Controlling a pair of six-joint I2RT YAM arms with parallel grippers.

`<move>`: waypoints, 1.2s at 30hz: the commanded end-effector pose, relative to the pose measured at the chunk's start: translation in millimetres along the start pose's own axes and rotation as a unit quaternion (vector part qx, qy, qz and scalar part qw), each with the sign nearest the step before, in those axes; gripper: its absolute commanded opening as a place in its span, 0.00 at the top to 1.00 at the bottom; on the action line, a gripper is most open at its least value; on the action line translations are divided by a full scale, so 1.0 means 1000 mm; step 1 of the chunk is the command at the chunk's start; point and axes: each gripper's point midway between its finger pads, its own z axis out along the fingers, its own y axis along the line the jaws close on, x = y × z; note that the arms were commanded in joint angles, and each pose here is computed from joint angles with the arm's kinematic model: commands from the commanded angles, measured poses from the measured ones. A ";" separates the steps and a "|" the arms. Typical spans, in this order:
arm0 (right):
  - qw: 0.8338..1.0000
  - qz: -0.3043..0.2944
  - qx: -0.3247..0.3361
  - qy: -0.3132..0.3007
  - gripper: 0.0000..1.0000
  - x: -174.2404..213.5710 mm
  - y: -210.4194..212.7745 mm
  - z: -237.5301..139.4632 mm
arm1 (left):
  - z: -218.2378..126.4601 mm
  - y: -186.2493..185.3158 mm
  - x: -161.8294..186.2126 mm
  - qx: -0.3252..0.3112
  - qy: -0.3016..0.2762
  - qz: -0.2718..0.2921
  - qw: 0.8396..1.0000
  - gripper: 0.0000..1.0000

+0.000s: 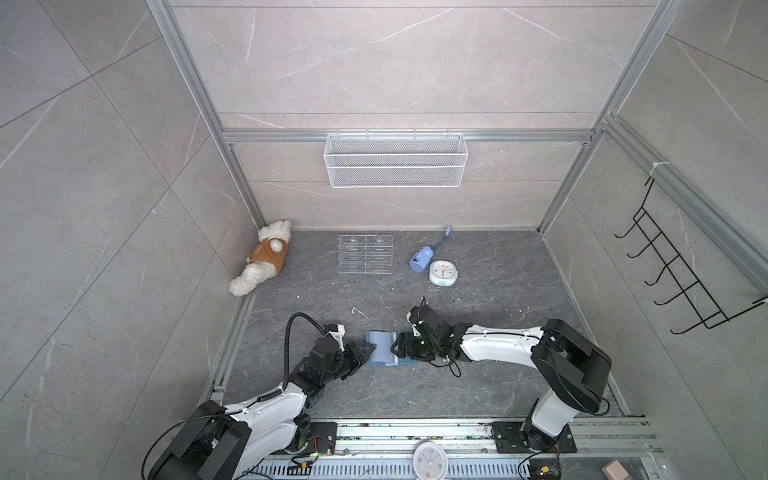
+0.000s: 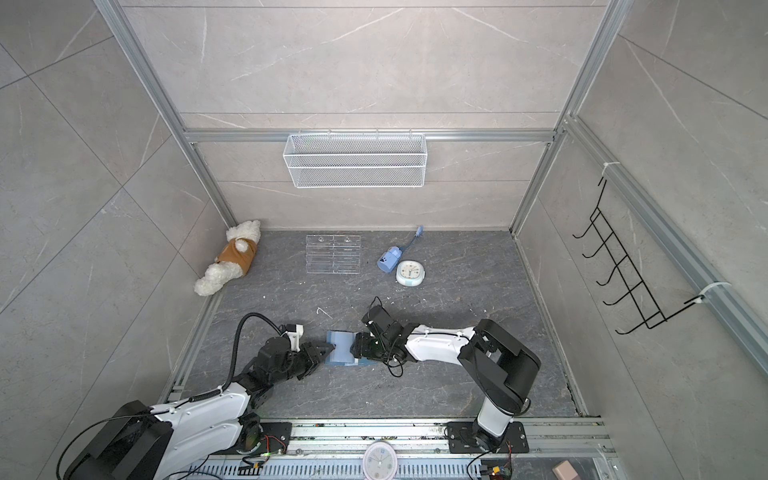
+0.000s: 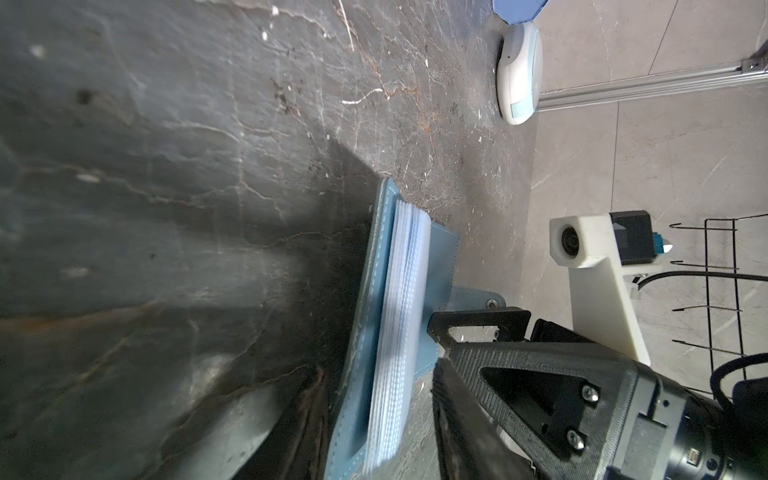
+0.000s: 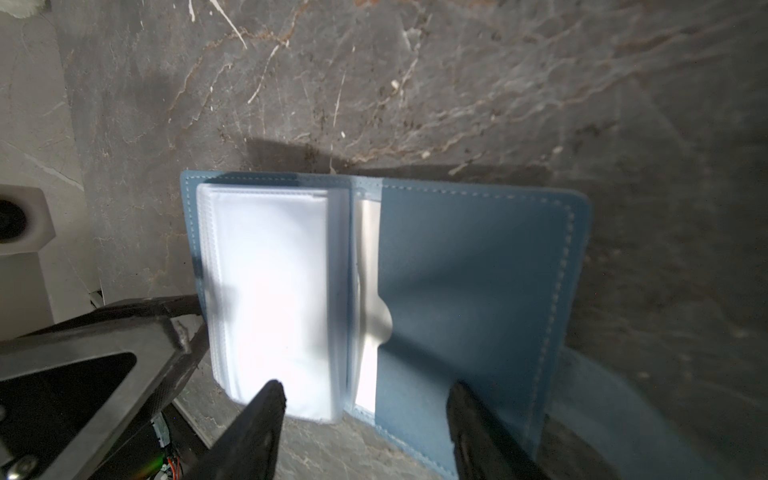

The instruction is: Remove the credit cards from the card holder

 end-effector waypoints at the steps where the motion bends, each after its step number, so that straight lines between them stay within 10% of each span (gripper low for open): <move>1: 0.998 0.003 0.052 0.023 0.34 0.015 -0.035 0.009 | -0.001 -0.010 0.005 0.025 0.014 0.018 0.999 0.63; 17: 0.998 0.002 0.053 0.022 0.35 0.016 -0.037 0.007 | 0.001 -0.008 0.006 0.018 0.018 0.022 0.999 1.00; 30: 0.999 -0.002 0.039 0.003 0.33 0.015 -0.028 -0.028 | -0.007 -0.025 0.016 0.048 0.019 0.010 0.999 1.00; 36: 1.000 -0.006 0.023 -0.016 0.12 0.011 -0.017 -0.052 | -0.005 -0.022 0.026 0.020 0.005 0.017 1.000 1.00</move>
